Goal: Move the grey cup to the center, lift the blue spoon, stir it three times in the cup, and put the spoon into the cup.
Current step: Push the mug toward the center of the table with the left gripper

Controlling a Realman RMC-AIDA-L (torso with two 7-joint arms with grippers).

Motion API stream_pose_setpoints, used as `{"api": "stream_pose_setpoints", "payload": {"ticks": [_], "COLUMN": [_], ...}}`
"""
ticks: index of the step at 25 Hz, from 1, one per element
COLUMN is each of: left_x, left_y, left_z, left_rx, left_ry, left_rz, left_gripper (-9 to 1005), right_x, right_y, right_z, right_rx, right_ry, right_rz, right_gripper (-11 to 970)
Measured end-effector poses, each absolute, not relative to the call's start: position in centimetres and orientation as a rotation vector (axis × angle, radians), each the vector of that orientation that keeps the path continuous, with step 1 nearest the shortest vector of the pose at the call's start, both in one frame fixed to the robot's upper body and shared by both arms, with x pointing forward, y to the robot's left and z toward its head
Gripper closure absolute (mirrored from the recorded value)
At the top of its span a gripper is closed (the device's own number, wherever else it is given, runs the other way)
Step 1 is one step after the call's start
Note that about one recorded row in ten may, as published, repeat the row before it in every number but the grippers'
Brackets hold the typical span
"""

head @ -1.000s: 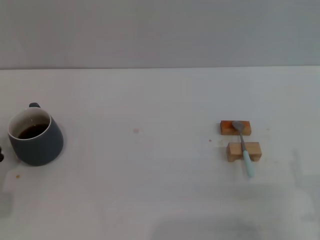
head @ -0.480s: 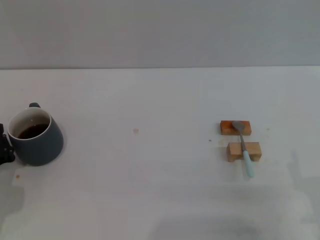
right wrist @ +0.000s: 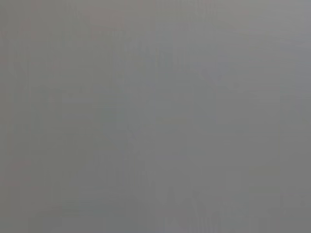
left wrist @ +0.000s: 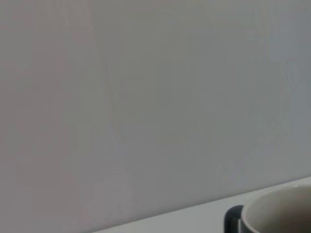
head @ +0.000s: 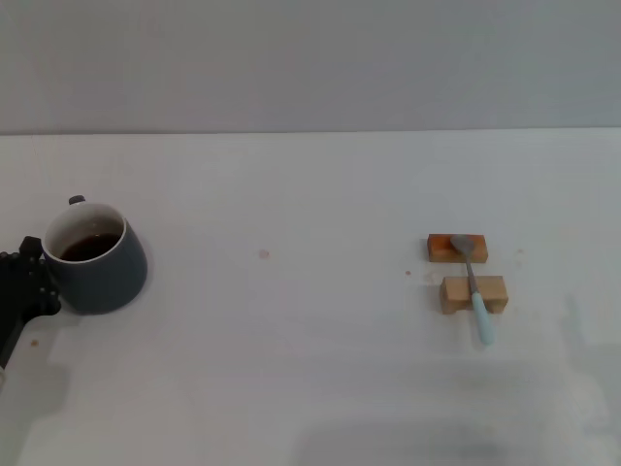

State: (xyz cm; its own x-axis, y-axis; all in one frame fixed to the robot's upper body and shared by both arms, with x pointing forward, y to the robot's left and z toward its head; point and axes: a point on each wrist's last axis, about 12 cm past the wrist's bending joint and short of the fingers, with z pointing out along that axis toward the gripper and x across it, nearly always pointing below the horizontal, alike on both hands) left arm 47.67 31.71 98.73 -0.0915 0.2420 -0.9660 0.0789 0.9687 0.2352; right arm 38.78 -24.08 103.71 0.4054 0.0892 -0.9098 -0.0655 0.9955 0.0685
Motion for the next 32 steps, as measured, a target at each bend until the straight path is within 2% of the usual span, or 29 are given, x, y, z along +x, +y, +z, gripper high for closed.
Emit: {"api": "stream_pose_setpoints", "payload": {"ticks": [9,18,24,32], "left_x": [47.5,48.3,49.3,49.3], "left_y": [29.7,30.2,29.5,28.3], "left_z": [98.8,99.0,99.0,99.1], "left_rx": [0.297,0.318,0.339,0.350], "left_ry": [1.636,1.635,1.655,1.646], "left_rz": [0.054,0.094,0.081,0.035], "left_gripper": [998,998,998,998], "right_x": [38.7,38.5,38.3,38.2], "right_y": [-24.1,-24.1,-24.0,-24.1], "right_z": [103.8,103.9,104.0,104.0], "right_rx": [0.024,0.025,0.028,0.031], "right_ry": [1.137,1.130,1.122,1.118], "right_rz": [0.099,0.101,0.104,0.102], "right_gripper": [242,242,242,242]}}
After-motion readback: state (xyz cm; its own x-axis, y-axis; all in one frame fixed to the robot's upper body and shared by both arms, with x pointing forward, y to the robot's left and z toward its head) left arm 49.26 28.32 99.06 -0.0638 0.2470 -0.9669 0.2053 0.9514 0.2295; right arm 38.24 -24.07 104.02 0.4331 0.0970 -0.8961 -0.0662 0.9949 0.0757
